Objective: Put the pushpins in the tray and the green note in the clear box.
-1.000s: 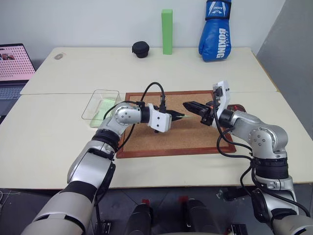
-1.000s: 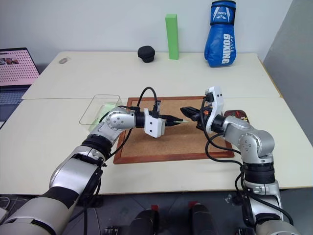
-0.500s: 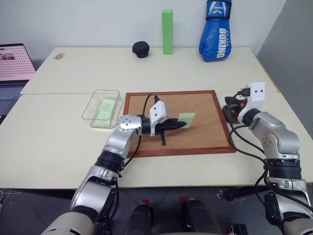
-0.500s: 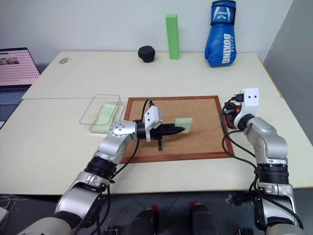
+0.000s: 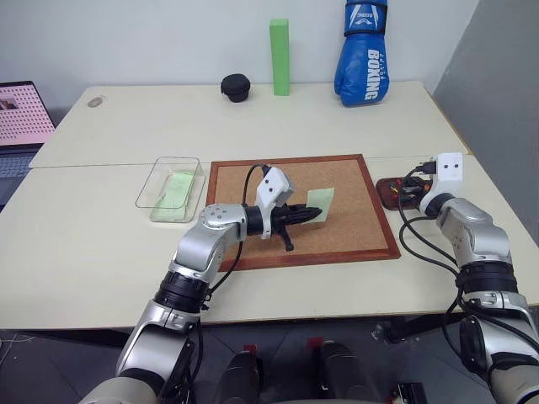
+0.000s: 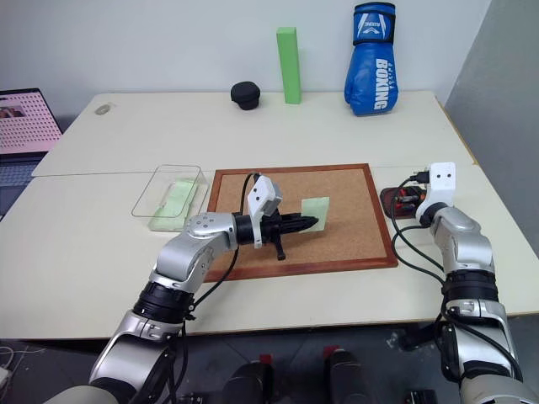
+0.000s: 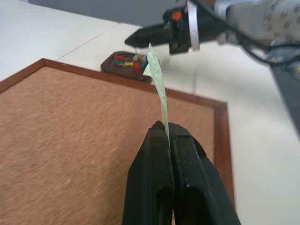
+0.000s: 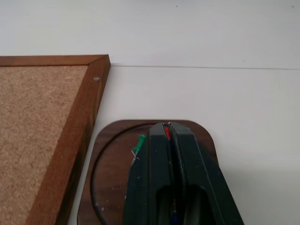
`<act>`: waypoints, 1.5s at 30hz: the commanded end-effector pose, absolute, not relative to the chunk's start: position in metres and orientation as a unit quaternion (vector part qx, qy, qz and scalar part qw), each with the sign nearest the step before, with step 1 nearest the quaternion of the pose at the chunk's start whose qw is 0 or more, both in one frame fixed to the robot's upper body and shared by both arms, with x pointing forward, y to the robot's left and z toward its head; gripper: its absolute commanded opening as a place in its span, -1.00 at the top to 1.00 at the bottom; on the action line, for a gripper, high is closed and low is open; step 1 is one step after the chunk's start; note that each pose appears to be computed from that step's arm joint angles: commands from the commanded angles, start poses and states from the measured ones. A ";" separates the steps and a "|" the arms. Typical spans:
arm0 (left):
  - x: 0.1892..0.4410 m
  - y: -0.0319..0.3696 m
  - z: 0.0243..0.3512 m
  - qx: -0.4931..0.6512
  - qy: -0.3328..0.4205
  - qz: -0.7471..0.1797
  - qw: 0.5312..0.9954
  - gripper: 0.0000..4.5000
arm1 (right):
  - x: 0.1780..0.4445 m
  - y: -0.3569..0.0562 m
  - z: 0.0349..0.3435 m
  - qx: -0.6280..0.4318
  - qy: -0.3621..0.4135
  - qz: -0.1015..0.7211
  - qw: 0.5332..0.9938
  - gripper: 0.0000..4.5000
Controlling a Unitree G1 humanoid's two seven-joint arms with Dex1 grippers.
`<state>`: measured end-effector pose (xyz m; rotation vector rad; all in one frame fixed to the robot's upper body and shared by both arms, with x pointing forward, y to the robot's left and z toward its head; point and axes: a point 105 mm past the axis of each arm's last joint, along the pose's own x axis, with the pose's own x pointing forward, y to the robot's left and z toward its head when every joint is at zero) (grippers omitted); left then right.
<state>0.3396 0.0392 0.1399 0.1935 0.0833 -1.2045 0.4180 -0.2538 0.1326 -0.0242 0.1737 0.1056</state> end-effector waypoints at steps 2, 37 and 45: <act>0.332 0.032 0.149 0.097 0.014 -0.578 0.810 1.00 | 0.423 -0.253 0.151 0.001 0.052 0.055 0.997 0.64; 0.341 0.047 0.155 0.099 0.007 -0.550 0.829 1.00 | 0.396 -0.224 0.161 -0.091 0.005 0.176 0.980 -0.99; 0.376 0.115 0.193 0.073 -0.034 -0.360 0.930 1.00 | 0.331 -0.137 0.204 -0.096 -0.053 0.372 0.922 -0.99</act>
